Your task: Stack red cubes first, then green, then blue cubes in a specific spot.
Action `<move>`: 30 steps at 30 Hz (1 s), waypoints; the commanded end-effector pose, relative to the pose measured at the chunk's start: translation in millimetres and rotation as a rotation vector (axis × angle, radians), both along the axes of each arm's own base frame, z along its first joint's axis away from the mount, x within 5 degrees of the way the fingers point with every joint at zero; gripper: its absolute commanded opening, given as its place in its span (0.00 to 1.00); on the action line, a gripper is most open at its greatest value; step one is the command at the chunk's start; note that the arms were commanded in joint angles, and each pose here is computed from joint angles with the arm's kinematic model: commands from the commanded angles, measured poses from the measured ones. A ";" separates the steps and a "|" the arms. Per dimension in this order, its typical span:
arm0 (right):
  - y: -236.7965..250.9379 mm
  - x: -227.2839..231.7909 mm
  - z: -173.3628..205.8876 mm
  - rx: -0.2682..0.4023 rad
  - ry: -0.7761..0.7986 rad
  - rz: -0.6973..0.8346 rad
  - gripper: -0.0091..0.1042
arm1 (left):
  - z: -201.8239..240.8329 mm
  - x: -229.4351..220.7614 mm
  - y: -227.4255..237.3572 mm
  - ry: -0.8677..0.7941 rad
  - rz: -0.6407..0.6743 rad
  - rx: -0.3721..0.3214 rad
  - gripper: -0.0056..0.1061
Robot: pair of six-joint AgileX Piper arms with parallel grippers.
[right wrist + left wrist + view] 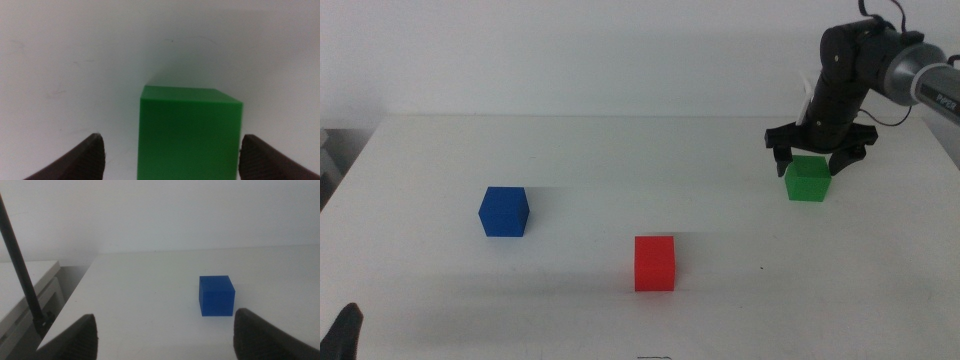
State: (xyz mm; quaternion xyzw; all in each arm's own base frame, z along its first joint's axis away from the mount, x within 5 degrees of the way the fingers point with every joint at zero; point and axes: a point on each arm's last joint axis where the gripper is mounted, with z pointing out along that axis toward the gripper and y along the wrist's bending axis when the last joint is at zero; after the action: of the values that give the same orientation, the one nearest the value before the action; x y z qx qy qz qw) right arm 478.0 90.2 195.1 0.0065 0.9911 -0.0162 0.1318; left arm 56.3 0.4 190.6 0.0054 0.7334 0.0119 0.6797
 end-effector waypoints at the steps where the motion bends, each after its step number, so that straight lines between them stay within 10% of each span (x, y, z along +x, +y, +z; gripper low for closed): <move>1: -5.5 2.7 34.9 0.002 -0.117 -0.003 0.90 | 9.3 -1.3 0.1 -0.102 0.001 -0.008 0.88; 8: -4.4 7.7 22.8 0.008 -0.121 -0.017 0.72 | 9.3 -1.3 0.1 -0.102 0.001 -0.008 0.88; 14: -5.1 2.1 35.0 -0.001 -0.114 0.003 0.07 | 9.3 -1.3 0.1 -0.102 0.001 -0.008 0.88; 30: 98.2 -147.1 123.0 0.113 -0.278 0.083 0.07 | 9.3 -1.3 0.1 -0.102 0.001 -0.008 0.88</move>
State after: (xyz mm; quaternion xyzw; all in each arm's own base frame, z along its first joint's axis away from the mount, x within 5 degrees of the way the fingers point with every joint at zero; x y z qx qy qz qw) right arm 342.2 179.6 288.0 -0.0256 0.9770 0.0316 0.2094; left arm 56.3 0.4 190.6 0.0054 0.7334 0.0119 0.6797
